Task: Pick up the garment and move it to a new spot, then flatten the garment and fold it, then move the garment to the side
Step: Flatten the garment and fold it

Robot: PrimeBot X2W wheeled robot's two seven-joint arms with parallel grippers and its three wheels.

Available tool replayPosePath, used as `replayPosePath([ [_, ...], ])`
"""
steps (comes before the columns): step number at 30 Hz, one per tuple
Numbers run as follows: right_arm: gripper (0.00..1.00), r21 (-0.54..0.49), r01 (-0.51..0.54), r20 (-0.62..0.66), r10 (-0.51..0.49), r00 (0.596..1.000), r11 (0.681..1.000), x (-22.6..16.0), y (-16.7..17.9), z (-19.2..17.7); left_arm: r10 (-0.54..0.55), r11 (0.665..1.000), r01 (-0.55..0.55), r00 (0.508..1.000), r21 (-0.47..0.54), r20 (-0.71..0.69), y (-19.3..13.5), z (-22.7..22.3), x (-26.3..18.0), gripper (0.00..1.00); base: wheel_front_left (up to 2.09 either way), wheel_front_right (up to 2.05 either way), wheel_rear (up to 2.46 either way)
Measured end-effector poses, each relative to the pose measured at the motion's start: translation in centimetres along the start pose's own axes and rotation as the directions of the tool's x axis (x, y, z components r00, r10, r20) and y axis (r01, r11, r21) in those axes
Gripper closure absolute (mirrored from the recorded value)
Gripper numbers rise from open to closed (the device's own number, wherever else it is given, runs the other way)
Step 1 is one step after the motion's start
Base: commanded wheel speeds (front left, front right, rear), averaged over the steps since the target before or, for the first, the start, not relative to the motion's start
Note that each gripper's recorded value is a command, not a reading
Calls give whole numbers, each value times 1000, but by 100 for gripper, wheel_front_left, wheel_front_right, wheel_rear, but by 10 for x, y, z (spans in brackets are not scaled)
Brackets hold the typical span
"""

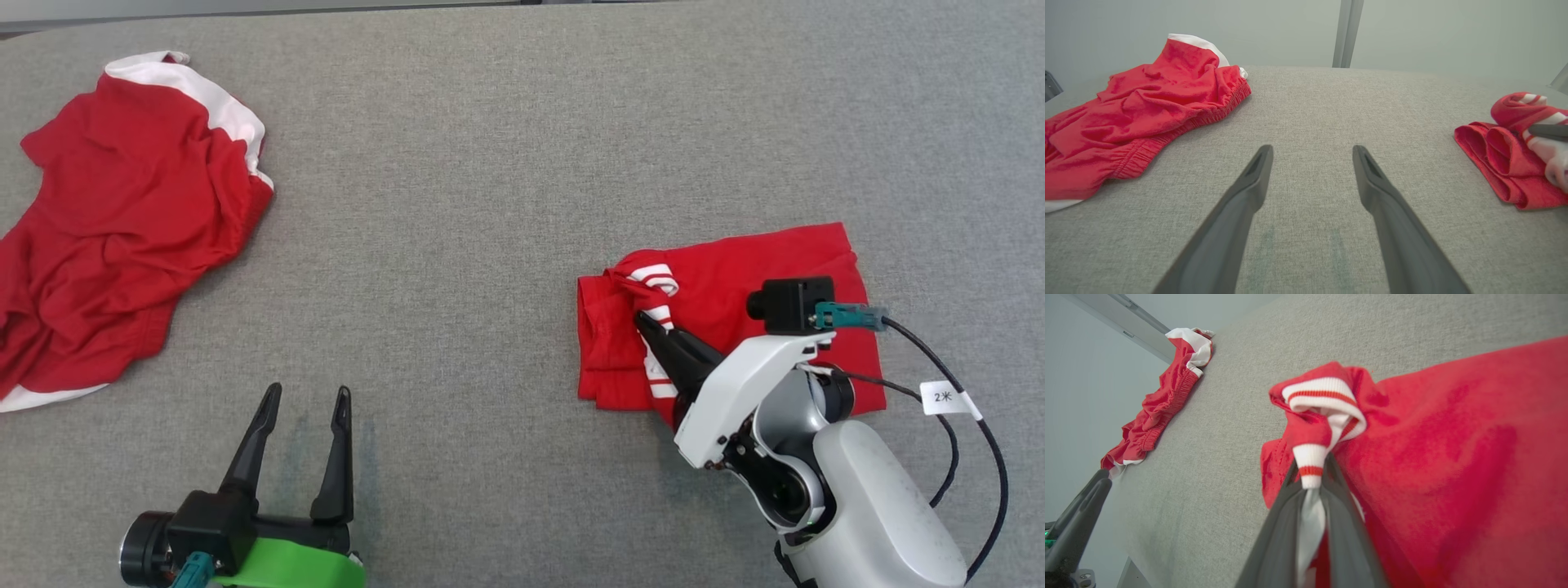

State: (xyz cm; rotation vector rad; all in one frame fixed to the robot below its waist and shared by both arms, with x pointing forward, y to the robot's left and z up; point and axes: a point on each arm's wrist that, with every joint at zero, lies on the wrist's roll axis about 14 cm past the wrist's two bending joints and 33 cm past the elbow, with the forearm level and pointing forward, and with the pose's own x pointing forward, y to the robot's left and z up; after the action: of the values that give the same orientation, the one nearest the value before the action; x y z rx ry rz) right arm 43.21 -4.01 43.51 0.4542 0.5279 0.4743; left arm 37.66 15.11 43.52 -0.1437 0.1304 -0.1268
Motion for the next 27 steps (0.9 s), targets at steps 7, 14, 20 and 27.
replayPosePath([
  [7, 100, 11, -40, 16, 40, 999, 999, 8, 12, 0, -14, 1000, 14, 1000, -12, -8, -6, -3, -3, 0, 0, 0, 0],
  [14, 0, -16, -73, 53, 73, 996, 997, 12, 25, 4, 1, 1000, -1, 1000, -27, -7, -2, -2, -4, 0, 0, 0, 0],
  [20, 0, -33, -73, 152, 77, 985, 997, 5, 28, 22, 18, 1000, -17, 1000, -22, 8, 3, 3, -7, 0, 0, 0, 0],
  [27, 0, -152, 42, 382, 19, 924, 987, -35, 10, 71, 39, 999, -39, 999, -21, 20, 9, 7, -19, 0, 0, 0, 0],
])
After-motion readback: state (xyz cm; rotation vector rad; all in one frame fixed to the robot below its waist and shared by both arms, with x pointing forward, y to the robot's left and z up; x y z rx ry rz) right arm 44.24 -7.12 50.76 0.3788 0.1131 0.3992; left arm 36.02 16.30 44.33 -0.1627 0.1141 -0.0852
